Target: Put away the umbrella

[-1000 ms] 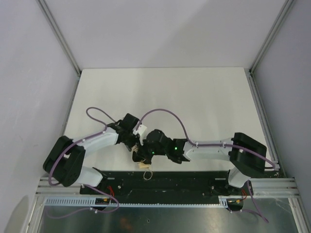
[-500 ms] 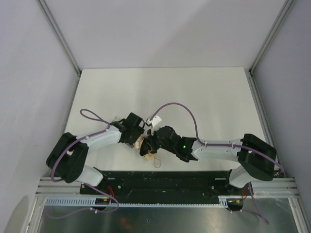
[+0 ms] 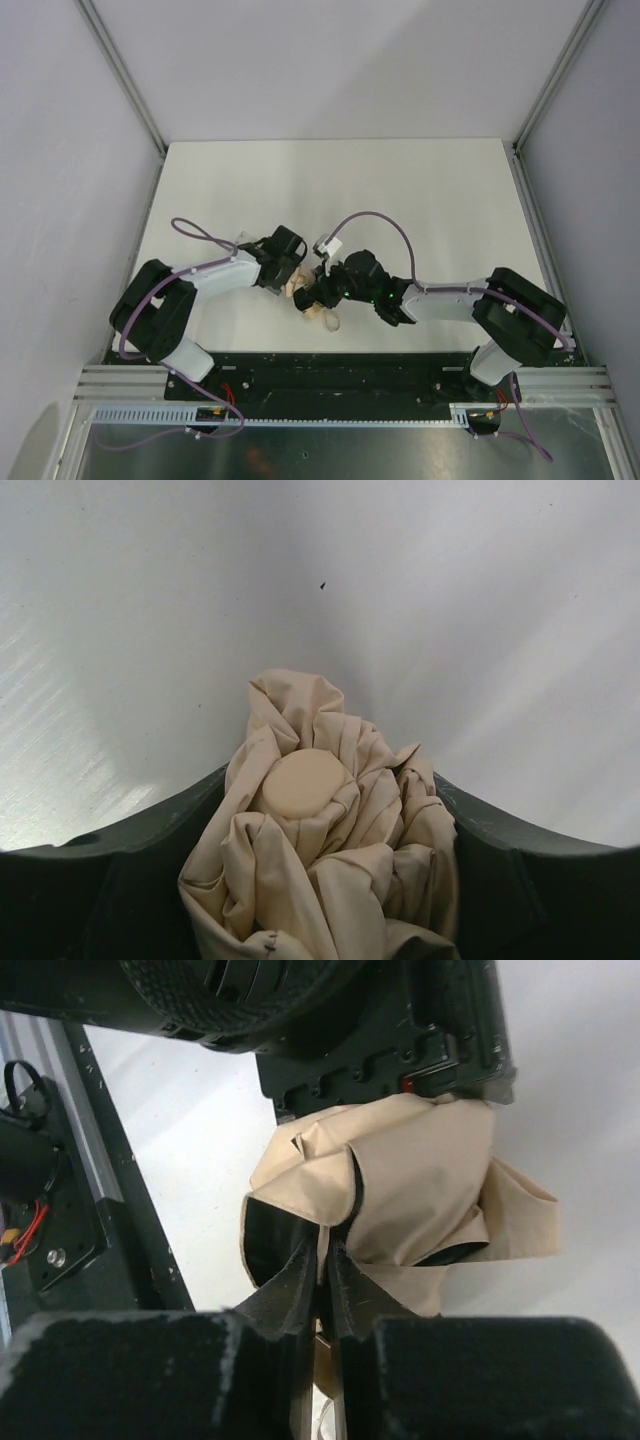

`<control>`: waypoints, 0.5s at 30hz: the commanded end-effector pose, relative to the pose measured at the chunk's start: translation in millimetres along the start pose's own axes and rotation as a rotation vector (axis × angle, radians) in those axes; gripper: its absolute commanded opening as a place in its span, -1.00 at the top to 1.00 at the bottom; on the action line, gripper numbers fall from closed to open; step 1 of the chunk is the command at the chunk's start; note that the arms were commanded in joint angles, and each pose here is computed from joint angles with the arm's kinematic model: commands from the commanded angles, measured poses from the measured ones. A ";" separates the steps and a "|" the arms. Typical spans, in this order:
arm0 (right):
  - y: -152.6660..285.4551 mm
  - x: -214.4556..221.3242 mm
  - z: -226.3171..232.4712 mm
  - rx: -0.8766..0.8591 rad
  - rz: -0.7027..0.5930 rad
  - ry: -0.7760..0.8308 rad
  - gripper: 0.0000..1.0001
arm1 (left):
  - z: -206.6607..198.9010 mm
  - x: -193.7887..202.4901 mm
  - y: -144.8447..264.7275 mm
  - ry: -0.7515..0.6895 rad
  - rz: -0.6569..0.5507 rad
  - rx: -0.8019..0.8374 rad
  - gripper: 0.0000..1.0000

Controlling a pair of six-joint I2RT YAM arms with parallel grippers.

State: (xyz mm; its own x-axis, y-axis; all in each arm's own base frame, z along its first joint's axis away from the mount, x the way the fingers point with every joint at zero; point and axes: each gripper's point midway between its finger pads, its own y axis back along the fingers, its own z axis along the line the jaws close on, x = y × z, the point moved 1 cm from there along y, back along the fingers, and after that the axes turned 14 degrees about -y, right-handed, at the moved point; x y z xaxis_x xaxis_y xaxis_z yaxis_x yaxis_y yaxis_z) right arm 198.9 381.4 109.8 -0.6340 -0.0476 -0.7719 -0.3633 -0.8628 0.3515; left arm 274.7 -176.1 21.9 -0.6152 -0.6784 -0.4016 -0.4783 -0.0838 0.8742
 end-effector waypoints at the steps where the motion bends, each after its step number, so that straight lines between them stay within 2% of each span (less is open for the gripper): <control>1: -8.1 -11.0 23.1 -0.119 -0.018 -0.011 0.56 | 79.1 34.0 -24.5 -0.087 0.068 -0.260 1.00; 5: -2.2 -16.8 9.3 0.002 -0.048 0.063 -0.50 | 78.8 35.2 -21.9 -0.095 0.078 -0.250 1.00; 7: -2.4 -18.9 6.4 0.042 -0.047 0.096 -0.80 | 77.6 35.6 -20.6 -0.093 0.081 -0.244 1.00; 10: -10.7 -17.5 1.8 0.085 -0.030 0.134 -0.96 | 74.3 37.3 -19.3 -0.088 0.095 -0.235 1.00; 15: -30.9 -13.7 -16.9 0.209 -0.027 0.192 -0.99 | 71.5 42.4 -17.3 -0.078 0.129 -0.224 1.00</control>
State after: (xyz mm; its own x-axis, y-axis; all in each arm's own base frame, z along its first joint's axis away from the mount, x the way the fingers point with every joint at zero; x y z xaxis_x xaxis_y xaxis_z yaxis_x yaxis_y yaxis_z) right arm 205.6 395.9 106.9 -0.5593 -0.1143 -0.8210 -0.4158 -0.8181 0.3972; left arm 277.6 -178.6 23.3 -0.5981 -0.6880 -0.4109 -0.4998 -0.0806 0.8624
